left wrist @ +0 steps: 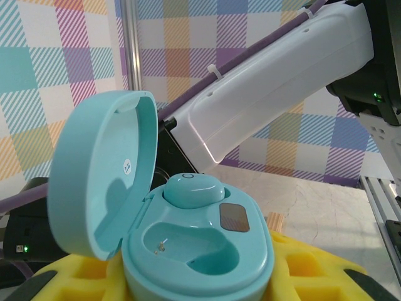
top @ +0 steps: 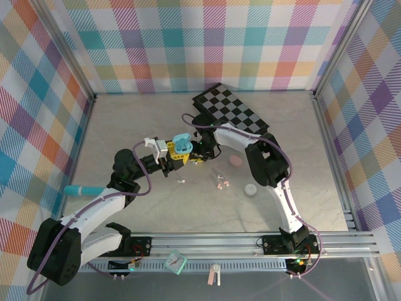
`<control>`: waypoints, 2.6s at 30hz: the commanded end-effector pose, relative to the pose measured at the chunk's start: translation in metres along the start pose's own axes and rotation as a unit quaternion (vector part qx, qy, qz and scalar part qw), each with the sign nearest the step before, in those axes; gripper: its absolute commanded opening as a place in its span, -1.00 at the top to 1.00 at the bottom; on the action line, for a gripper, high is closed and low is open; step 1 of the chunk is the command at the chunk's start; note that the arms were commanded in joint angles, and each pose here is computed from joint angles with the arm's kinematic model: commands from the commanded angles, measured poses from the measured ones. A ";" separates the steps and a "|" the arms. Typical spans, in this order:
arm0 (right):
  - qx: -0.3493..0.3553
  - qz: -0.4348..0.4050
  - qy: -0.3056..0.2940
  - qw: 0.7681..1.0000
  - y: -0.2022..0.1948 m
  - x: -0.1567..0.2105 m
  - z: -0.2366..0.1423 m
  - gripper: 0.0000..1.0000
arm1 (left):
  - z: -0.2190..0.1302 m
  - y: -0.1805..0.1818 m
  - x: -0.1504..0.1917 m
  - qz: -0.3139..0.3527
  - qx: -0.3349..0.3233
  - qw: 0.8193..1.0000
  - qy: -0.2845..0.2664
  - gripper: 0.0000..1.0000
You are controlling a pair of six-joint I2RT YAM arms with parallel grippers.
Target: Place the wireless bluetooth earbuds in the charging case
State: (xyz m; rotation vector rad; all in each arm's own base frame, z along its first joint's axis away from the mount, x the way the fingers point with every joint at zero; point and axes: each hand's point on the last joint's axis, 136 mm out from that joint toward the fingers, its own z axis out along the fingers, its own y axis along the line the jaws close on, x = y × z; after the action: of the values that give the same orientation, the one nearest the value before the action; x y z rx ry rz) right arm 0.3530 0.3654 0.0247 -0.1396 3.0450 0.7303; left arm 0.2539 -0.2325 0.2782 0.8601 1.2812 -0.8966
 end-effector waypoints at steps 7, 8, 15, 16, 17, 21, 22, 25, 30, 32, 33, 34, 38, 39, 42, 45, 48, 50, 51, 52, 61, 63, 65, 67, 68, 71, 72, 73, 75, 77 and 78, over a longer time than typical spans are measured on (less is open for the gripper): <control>0.001 -0.012 -0.024 1.000 0.006 0.002 -0.012 0.61 | -0.005 -0.002 -0.012 0.018 0.003 1.000 -0.022 0.31; -0.005 -0.014 -0.038 0.999 0.007 0.000 -0.017 0.61 | -0.005 -0.002 -0.012 0.018 0.002 1.000 -0.023 0.31; -0.063 -0.014 -0.129 0.990 0.011 -0.008 -0.065 0.60 | -0.003 0.003 -0.015 0.011 -0.002 0.999 -0.035 0.31; -0.074 -0.017 -0.148 0.986 0.011 -0.009 -0.074 0.60 | -0.002 0.004 -0.015 0.009 -0.002 0.999 -0.035 0.31; -0.081 -0.022 -0.164 0.983 0.011 -0.009 -0.082 0.60 | -0.002 0.004 -0.016 0.008 -0.002 0.999 -0.036 0.31; -0.096 -0.060 -0.244 0.963 0.012 -0.007 -0.125 0.63 | 0.002 0.008 -0.016 0.006 -0.004 0.999 -0.038 0.31; -0.103 -0.071 -0.265 0.956 0.014 -0.006 -0.139 0.63 | 0.003 0.010 -0.016 0.005 -0.005 0.999 -0.039 0.31; -0.122 -0.101 -0.313 0.937 0.022 0.002 -0.175 0.63 | 0.006 0.013 -0.017 0.006 -0.008 0.999 -0.039 0.31; -0.167 -0.152 -0.363 0.904 0.044 0.019 -0.230 0.62 | 0.012 0.015 -0.013 0.010 -0.010 1.000 -0.025 0.32; -0.192 -0.171 -0.377 0.890 0.055 0.027 -0.251 0.62 | 0.014 0.015 -0.010 0.014 -0.011 1.000 -0.018 0.31; -0.204 -0.180 -0.384 0.883 0.060 0.032 -0.260 0.63 | 0.015 0.015 -0.009 0.016 -0.012 1.000 -0.016 0.32; -0.215 -0.189 -0.387 0.876 0.065 0.036 -0.269 0.63 | 0.015 0.016 -0.009 0.017 -0.012 1.000 -0.016 0.32; -0.255 -0.230 -0.392 0.853 0.085 0.053 -0.296 0.66 | 0.020 0.017 -0.008 0.018 -0.012 1.000 -0.016 0.32; -0.263 -0.241 -0.390 0.849 0.091 0.058 -0.299 0.66 | 0.021 0.017 -0.007 0.018 -0.010 1.000 -0.014 0.32; -0.281 -0.276 -0.384 0.835 0.109 0.070 -0.306 0.66 | 0.025 0.016 -0.007 0.018 -0.005 1.000 -0.013 0.32; -0.289 -0.305 -0.376 0.826 0.127 0.079 -0.306 0.65 | 0.028 0.015 -0.007 0.019 -0.003 1.000 -0.013 0.32; -0.295 -0.328 -0.365 0.820 0.144 0.085 -0.302 0.65 | 0.029 0.014 -0.007 0.019 -0.003 1.000 -0.013 0.33; -0.298 -0.339 -0.360 0.816 0.153 0.087 -0.298 0.65 | 0.029 0.013 -0.006 0.018 -0.004 1.000 -0.013 0.33; -0.298 -0.343 -0.356 0.816 0.156 0.087 -0.294 0.65 | 0.029 0.013 -0.007 0.018 -0.005 1.000 -0.013 0.33; -0.298 -0.346 -0.353 0.817 0.159 0.087 -0.291 0.65 | 0.029 0.013 -0.007 0.018 -0.005 1.000 -0.014 0.33; -0.290 -0.347 -0.339 0.825 0.165 0.084 -0.270 0.64 | 0.027 0.014 -0.013 0.019 -0.019 0.999 -0.017 0.33; -0.284 -0.345 -0.338 0.829 0.163 0.083 -0.266 0.64 | 0.027 0.014 -0.013 0.020 -0.021 0.999 -0.019 0.33; -0.279 -0.342 -0.335 0.833 0.161 0.082 -0.263 0.64 | 0.026 0.014 -0.015 0.021 -0.023 0.999 -0.021 0.33; -0.273 -0.338 -0.333 0.837 0.159 0.081 -0.260 0.64 | 0.026 0.015 -0.016 0.022 -0.026 0.999 -0.023 0.33; -0.272 -0.336 -0.331 0.838 0.158 0.081 -0.259 0.64 | 0.025 0.015 -0.016 0.022 -0.027 0.999 -0.023 0.33; -0.269 -0.332 -0.327 0.843 0.155 0.081 -0.256 0.64 | 0.024 0.016 -0.017 0.023 -0.033 0.999 -0.025 0.33; -0.270 -0.332 -0.326 0.843 0.155 0.082 -0.256 0.64 | 0.024 0.017 -0.017 0.023 -0.036 0.999 -0.025 0.33; -0.269 -0.330 -0.326 0.844 0.154 0.082 -0.256 0.64 | 0.023 0.017 -0.017 0.024 -0.037 0.999 -0.025 0.33; -0.264 -0.327 -0.321 0.848 0.152 0.081 -0.252 0.62 | 0.023 0.017 -0.018 0.024 -0.037 0.999 -0.026 0.33; -0.260 -0.325 -0.317 0.852 0.151 0.080 -0.249 0.60 | 0.023 0.017 -0.017 0.024 -0.038 0.999 -0.025 0.33; -0.257 -0.322 -0.317 0.854 0.150 0.079 -0.248 0.59 | 0.023 0.017 -0.018 0.024 -0.037 0.999 -0.026 0.33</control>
State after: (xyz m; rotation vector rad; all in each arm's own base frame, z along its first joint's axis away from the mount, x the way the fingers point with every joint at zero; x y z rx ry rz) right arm 0.2625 0.3779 0.3156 -0.7118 1.9014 1.2086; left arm 0.2841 -0.2461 0.2751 0.7954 1.3259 -0.8481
